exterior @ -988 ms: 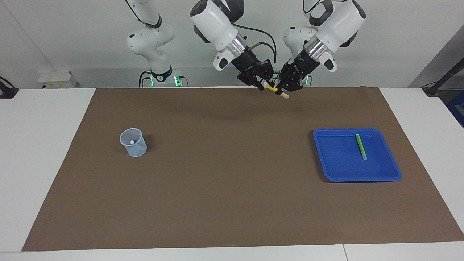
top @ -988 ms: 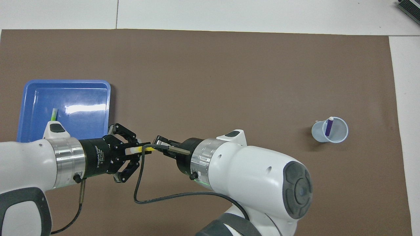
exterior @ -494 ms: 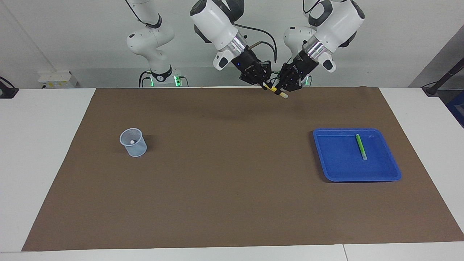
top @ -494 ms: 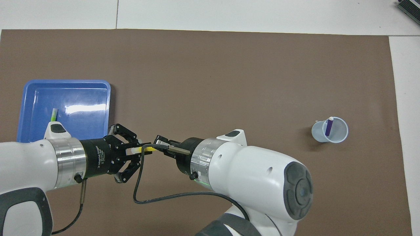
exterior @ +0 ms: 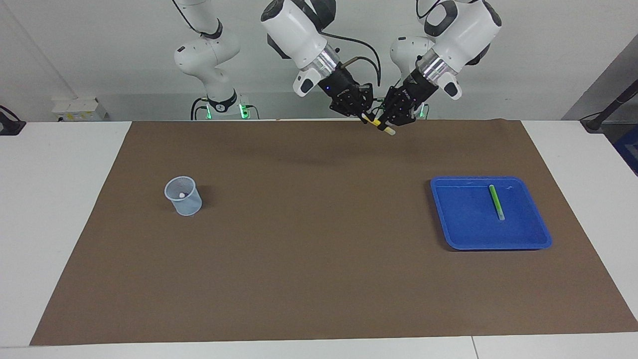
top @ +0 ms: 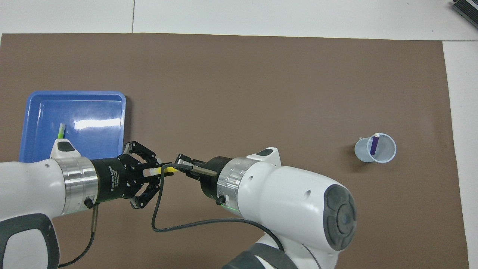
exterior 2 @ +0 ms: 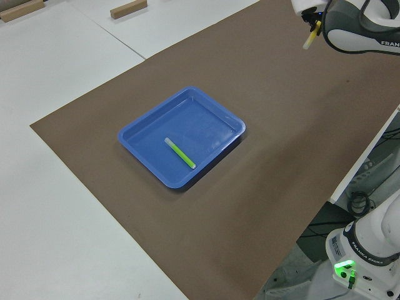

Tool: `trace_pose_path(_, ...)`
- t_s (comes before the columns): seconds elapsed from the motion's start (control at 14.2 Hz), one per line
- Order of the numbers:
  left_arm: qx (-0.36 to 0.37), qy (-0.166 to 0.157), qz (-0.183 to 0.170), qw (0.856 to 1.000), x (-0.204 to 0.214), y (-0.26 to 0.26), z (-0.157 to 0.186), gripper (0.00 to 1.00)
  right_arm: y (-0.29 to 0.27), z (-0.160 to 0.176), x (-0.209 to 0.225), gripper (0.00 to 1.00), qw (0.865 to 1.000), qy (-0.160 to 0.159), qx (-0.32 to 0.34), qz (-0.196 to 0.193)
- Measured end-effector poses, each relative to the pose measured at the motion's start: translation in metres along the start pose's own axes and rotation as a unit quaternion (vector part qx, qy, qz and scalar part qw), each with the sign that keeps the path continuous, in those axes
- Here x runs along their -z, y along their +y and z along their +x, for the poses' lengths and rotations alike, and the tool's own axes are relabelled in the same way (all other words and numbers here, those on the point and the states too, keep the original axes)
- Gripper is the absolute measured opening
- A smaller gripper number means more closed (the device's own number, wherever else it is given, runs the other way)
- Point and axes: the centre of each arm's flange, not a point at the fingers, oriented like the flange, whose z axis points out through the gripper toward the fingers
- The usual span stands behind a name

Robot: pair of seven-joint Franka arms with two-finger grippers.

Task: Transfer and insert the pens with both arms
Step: 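Grasp the yellow pen with the right gripper and open the left gripper, then carry the yellow pen to the white cup with the right gripper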

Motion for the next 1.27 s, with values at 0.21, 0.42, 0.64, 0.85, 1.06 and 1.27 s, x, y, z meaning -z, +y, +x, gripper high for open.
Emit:
trace_pose_path(0.21, 0.000, 0.000, -0.001, 1.000, 0.001, 0.000, 0.000, 0.23, 0.002, 0.001, -0.001, 0.19, 1.000, -0.002, -0.001, -0.004)
trace_pose_path(0.42, -0.001, -0.001, -0.005, 1.000, 0.003, 0.000, -0.001, 0.55, 0.016, 0.011, -0.003, 0.19, 0.999, -0.028, 0.029, -0.036)
trace_pose_path(0.64, -0.005, -0.002, -0.006, 1.000, 0.005, -0.001, -0.002, 0.88, 0.044, 0.034, 0.005, 0.19, 0.989, -0.082, 0.086, -0.087)
trace_pose_path(0.85, -0.060, -0.001, -0.002, 0.998, 0.005, -0.002, -0.001, 1.00, 0.073, 0.061, 0.025, 0.19, 0.969, -0.108, 0.169, -0.143)
trace_pose_path(1.06, -0.152, -0.002, 0.026, 0.988, 0.006, -0.006, 0.009, 1.00, 0.107, 0.093, 0.055, 0.19, 0.934, -0.145, 0.268, -0.186)
trace_pose_path(1.27, -0.253, -0.007, 0.055, 0.966, 0.024, -0.004, 0.042, 1.00, 0.149, 0.135, 0.093, 0.19, 0.880, -0.177, 0.375, -0.232)
